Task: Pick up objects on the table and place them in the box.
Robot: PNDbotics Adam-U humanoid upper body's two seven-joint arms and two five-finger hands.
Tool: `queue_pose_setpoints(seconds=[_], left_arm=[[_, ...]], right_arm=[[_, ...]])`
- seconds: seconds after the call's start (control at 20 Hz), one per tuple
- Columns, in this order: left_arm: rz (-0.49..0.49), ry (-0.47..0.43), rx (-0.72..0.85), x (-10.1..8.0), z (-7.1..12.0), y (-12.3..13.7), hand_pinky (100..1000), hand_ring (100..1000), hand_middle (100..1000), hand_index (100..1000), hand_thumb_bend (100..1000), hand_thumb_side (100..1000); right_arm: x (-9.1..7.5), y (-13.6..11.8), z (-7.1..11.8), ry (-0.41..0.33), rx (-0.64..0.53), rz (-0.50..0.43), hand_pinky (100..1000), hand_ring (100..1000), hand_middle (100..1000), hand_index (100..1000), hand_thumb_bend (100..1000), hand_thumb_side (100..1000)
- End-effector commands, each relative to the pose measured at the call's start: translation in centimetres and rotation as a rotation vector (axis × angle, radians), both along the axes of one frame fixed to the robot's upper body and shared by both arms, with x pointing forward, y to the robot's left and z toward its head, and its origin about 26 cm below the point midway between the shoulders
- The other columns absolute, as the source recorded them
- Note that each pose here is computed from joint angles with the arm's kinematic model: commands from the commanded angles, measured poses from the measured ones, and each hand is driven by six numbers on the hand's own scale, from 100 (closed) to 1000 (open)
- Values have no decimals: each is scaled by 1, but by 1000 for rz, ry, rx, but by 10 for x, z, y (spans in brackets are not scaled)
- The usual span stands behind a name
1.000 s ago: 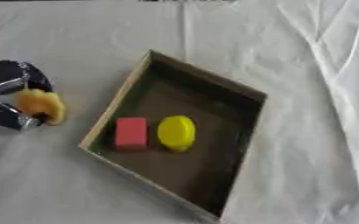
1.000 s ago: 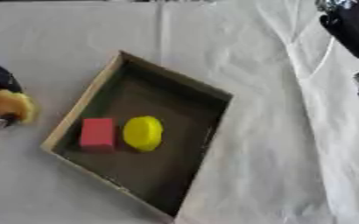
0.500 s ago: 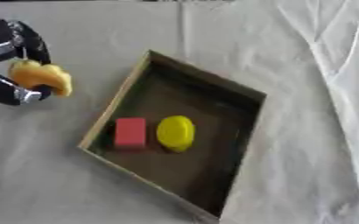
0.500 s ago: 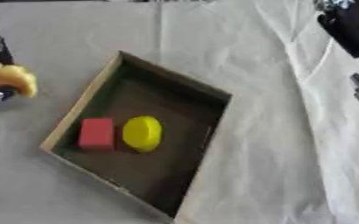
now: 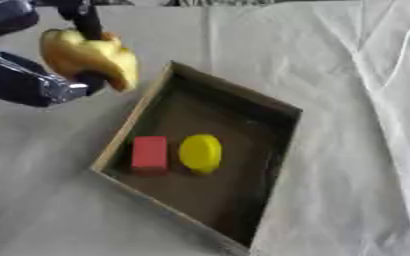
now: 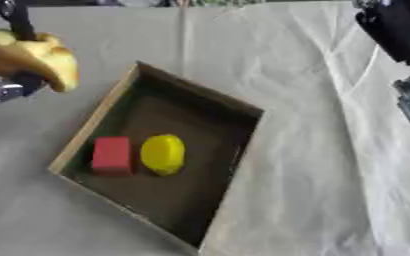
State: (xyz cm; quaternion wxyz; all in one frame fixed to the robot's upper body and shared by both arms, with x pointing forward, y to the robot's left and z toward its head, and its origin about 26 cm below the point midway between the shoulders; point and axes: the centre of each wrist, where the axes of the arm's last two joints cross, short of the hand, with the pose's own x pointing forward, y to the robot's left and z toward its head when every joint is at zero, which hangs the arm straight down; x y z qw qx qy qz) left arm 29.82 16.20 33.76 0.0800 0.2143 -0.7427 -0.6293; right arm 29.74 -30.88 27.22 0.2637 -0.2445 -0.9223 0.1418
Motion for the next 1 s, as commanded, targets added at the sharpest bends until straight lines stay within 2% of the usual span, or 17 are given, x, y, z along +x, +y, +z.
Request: queue_pose_setpoints(seconds=[0.05, 0.25, 0.45, 0.75, 0.8, 0.85, 0.9, 0.95, 1.0], left_arm=[[-64, -14, -7, -10, 1, -20, 527, 518, 431, 469, 259, 100], [-65, 44, -21, -8, -13, -33, 524, 514, 432, 470, 210, 100], [-6, 107, -32, 12, -31, -41, 522, 514, 438, 478, 193, 100], [60, 139, -5, 38, -62, -56, 567, 551, 494, 547, 286, 100], [67, 139, 9, 41, -66, -58, 641, 625, 583, 652, 329, 100], [77, 142, 29, 43, -70, -59, 741, 742, 702, 792, 347, 100], [91, 145, 56, 45, -73, -60, 804, 802, 768, 860, 388, 100], [105, 143, 78, 46, -75, -60, 817, 815, 782, 872, 402, 100], [120, 137, 97, 47, -75, -59, 880, 876, 845, 921, 502, 100]], right_arm=[[-4, -1, 11, -33, -25, -3, 806, 747, 666, 786, 100, 634], [-3, 0, 11, -31, -26, 3, 806, 747, 666, 786, 100, 636], [-3, 1, 12, -35, -28, 7, 806, 747, 666, 786, 100, 634], [-3, 2, 13, -43, -27, 12, 806, 747, 667, 786, 100, 632], [-3, 2, 13, -44, -26, 12, 806, 747, 667, 786, 100, 634], [-3, 2, 13, -45, -25, 12, 806, 747, 666, 786, 100, 634], [-3, 2, 13, -44, -24, 13, 806, 747, 666, 786, 100, 636], [-3, 2, 13, -44, -23, 12, 806, 747, 666, 786, 100, 636], [-3, 2, 12, -43, -22, 11, 806, 746, 665, 786, 100, 638]])
